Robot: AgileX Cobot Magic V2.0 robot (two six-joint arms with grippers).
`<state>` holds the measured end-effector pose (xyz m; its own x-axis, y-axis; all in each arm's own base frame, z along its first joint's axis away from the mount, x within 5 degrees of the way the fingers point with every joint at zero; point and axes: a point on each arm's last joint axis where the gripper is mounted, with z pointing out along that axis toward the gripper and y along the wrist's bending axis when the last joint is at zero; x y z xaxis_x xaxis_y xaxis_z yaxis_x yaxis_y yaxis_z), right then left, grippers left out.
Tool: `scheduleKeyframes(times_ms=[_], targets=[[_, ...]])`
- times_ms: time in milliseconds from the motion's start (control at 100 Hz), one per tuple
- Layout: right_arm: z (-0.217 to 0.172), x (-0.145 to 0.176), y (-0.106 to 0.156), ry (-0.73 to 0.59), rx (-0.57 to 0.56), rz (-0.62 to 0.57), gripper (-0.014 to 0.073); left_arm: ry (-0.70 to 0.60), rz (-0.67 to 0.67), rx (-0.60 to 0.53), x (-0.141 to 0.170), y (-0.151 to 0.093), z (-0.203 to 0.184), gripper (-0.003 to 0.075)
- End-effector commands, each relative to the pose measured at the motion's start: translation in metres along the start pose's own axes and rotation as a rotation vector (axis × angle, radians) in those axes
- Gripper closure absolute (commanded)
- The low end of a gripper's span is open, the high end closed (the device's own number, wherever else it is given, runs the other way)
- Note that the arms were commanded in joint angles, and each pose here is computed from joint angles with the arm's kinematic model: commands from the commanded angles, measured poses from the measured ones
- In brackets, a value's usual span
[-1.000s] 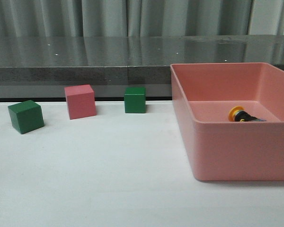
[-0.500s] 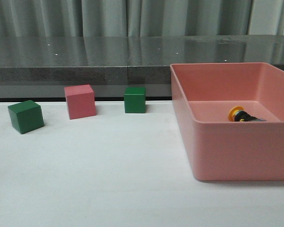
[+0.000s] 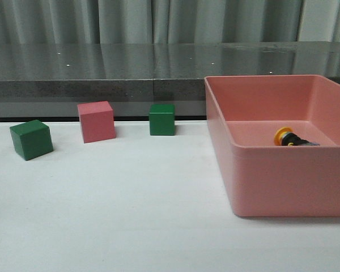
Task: Place and stand button with both arms
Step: 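Lower the right gripper into the pink bin and grasp the yellow button, then lift the button out of the bin and carry it toward the cubes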
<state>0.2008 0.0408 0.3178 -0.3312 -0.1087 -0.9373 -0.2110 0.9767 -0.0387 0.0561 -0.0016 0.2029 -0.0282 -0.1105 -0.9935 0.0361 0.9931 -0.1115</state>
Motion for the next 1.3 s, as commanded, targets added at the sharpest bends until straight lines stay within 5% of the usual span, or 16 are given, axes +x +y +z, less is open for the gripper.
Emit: scheduleKeyframes(times_ms=[0, 200, 290, 700, 1290], targets=[[0.014, -0.026, 0.006, -0.067, -0.022, -0.049, 0.0548, -0.061, -0.017, 0.019, 0.007, 0.000, 0.000, 0.0740], [0.054, -0.036, 0.006, 0.028, -0.016, -0.124, 0.0198, -0.061, -0.017, 0.019, 0.007, 0.000, 0.000, 0.0740], [0.074, -0.034, 0.006, 0.067, -0.015, -0.153, 0.0121, -0.061, -0.017, 0.019, 0.007, 0.000, 0.000, 0.0740], [0.155, -0.001, 0.007, 0.394, -0.016, -0.179, 0.0121, -0.061, -0.017, 0.019, 0.007, 0.000, 0.000, 0.0740], [0.196, 0.043, -0.003, 0.543, -0.004, -0.225, 0.0121, -0.061, -0.017, 0.019, 0.007, 0.000, 0.000, 0.0740]])
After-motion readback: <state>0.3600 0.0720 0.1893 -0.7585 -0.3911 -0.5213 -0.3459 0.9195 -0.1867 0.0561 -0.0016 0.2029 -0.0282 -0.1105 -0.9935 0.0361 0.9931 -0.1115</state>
